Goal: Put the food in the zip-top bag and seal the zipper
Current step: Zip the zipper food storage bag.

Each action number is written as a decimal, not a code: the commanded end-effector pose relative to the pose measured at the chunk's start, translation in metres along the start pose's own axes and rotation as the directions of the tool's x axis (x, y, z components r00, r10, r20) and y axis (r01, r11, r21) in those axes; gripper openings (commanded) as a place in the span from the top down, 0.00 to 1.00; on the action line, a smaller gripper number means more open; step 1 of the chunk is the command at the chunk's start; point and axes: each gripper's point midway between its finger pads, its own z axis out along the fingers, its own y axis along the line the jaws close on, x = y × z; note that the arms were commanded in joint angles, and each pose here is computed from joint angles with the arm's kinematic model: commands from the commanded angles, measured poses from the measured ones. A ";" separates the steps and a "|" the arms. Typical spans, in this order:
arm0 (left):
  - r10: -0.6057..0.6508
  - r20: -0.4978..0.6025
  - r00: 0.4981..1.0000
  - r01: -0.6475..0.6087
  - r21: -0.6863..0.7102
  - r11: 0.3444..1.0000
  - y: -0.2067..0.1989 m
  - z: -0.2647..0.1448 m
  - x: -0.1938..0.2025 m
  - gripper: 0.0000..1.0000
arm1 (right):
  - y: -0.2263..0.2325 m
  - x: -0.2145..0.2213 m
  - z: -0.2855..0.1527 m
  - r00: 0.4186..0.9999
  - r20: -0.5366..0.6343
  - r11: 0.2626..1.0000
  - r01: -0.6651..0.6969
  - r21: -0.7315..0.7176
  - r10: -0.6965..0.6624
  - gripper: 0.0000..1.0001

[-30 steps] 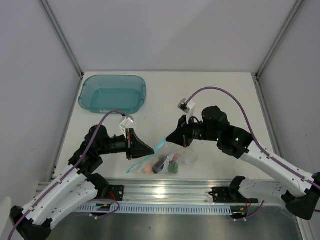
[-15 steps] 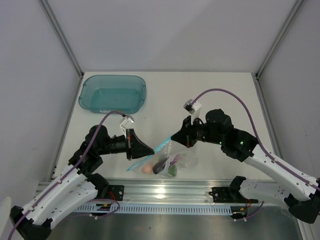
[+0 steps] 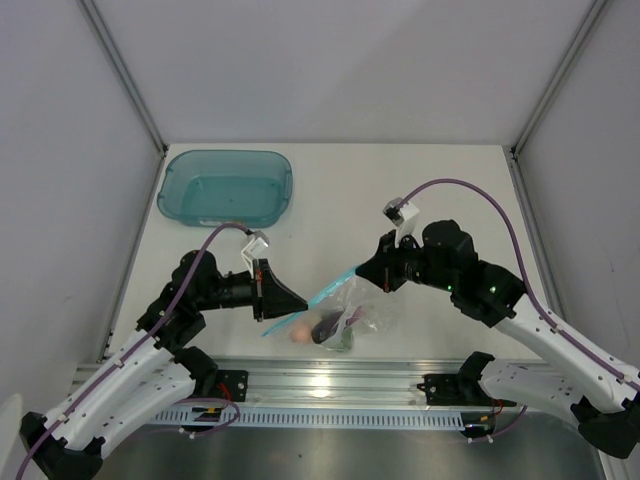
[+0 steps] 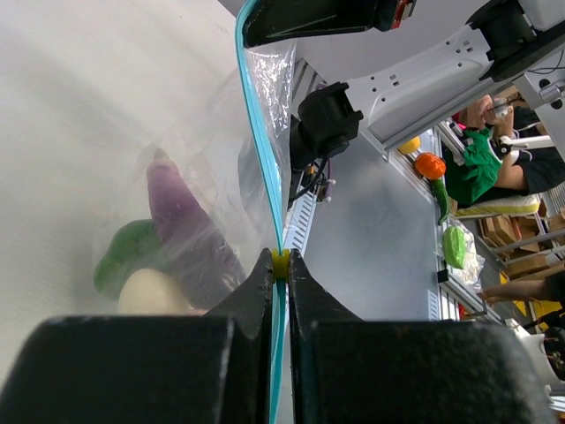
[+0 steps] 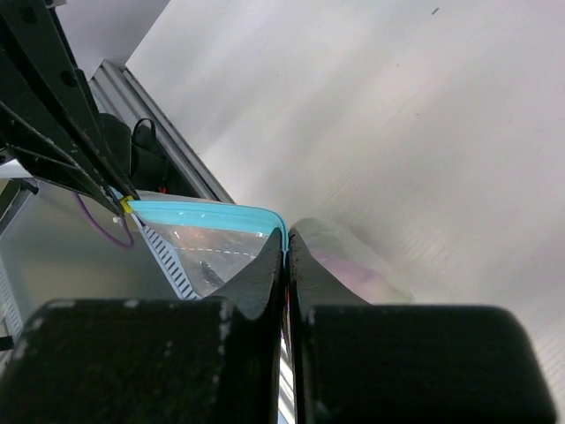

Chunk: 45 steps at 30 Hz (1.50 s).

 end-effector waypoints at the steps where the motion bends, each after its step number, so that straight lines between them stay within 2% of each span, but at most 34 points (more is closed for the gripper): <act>1: 0.038 0.000 0.999 -0.038 0.028 0.999 -0.012 -0.006 -0.004 0.99 | -0.025 -0.008 -0.006 0.999 0.055 0.994 -0.006 0.112 0.000 1.00; 4: 0.037 0.002 0.999 -0.037 0.022 0.999 -0.011 -0.005 -0.005 0.99 | -0.032 0.001 -0.002 1.000 0.029 0.991 -0.010 0.130 0.007 1.00; 9: 0.040 -0.012 0.999 -0.040 0.008 0.999 -0.009 -0.006 -0.005 0.99 | -0.026 0.011 0.004 1.000 -0.020 0.997 0.010 0.078 -0.008 1.00; 16: 0.072 -0.010 0.997 -0.072 -0.050 0.996 -0.006 -0.014 -0.006 0.99 | -0.046 0.001 -0.015 1.000 0.010 0.985 -0.007 0.172 0.005 1.00; 22: 0.060 -0.019 0.998 -0.061 -0.044 0.997 -0.005 -0.012 -0.005 0.99 | -0.050 0.004 -0.017 1.000 0.008 0.987 -0.031 0.159 0.030 1.00; 45: 0.058 0.005 0.998 -0.057 -0.156 0.986 0.011 -0.022 -0.006 0.99 | -0.093 0.011 -0.042 0.993 0.065 0.937 -0.111 0.330 0.095 1.00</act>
